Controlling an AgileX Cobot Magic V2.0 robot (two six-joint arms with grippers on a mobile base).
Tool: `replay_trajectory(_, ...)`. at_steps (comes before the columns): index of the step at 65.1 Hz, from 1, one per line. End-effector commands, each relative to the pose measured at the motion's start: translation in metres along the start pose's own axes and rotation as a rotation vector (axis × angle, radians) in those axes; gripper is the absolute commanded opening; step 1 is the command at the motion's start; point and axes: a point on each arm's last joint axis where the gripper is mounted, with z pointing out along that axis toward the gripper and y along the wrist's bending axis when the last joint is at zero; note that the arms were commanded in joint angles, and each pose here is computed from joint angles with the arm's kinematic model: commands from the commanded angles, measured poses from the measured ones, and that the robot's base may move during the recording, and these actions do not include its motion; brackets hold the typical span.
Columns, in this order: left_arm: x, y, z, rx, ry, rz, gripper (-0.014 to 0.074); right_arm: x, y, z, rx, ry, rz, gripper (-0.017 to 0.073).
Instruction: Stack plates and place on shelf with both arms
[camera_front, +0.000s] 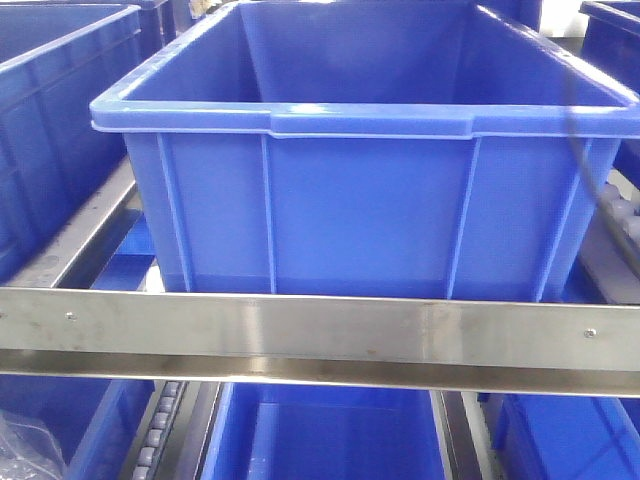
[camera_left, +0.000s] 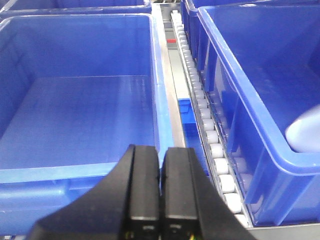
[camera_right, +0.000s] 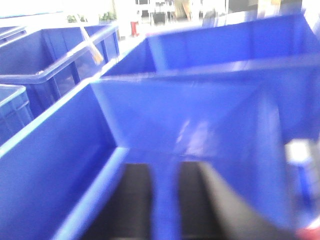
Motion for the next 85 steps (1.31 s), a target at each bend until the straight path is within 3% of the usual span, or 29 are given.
replay_trajectory(1, -0.016, 0.001, -0.002, -0.007, -0.101, -0.008, 0.0082, -0.028, -0.007, -0.028, 0.02, -0.124, -0.073, 0.0099)
replay_trajectory(7, -0.016, 0.001, -0.002, -0.007, -0.101, -0.008, 0.0082, -0.018, -0.02, -0.054, 0.059, -0.075, -0.107, 0.0046)
replay_trajectory(17, -0.016, 0.001, -0.002, -0.007, -0.101, -0.008, 0.0082, -0.011, -0.046, -0.104, 0.171, -0.042, -0.112, 0.0048)
replay_trajectory(26, -0.016, 0.001, -0.002, -0.007, -0.101, -0.008, 0.0082, -0.005, -0.054, -0.145, 0.228, 0.021, -0.13, 0.0048)
replay_trajectory(37, -0.016, 0.001, -0.002, -0.007, -0.101, -0.008, 0.0082, -0.002, -0.046, -0.187, 0.218, 0.048, -0.112, 0.0048)
replay_trajectory(45, -0.016, 0.001, -0.002, -0.007, -0.101, -0.008, 0.0082, -0.007, -0.039, -0.215, 0.212, -0.086, 0.009, 0.0048)
replay_trajectory(50, -0.016, 0.001, -0.002, -0.007, -0.101, -0.008, 0.0082, -0.005, -0.037, -0.228, 0.204, -0.131, 0.048, 0.0048)
replay_trajectory(68, -0.016, 0.001, -0.002, -0.007, -0.101, -0.008, 0.0082, 0.023, -0.026, -0.266, 0.154, -0.139, 0.04, 0.0048)
replay_trajectory(85, -0.016, 0.001, -0.002, -0.007, -0.101, -0.008, 0.0082, 0.027, -0.023, -0.272, 0.139, -0.125, 0.039, 0.0048)
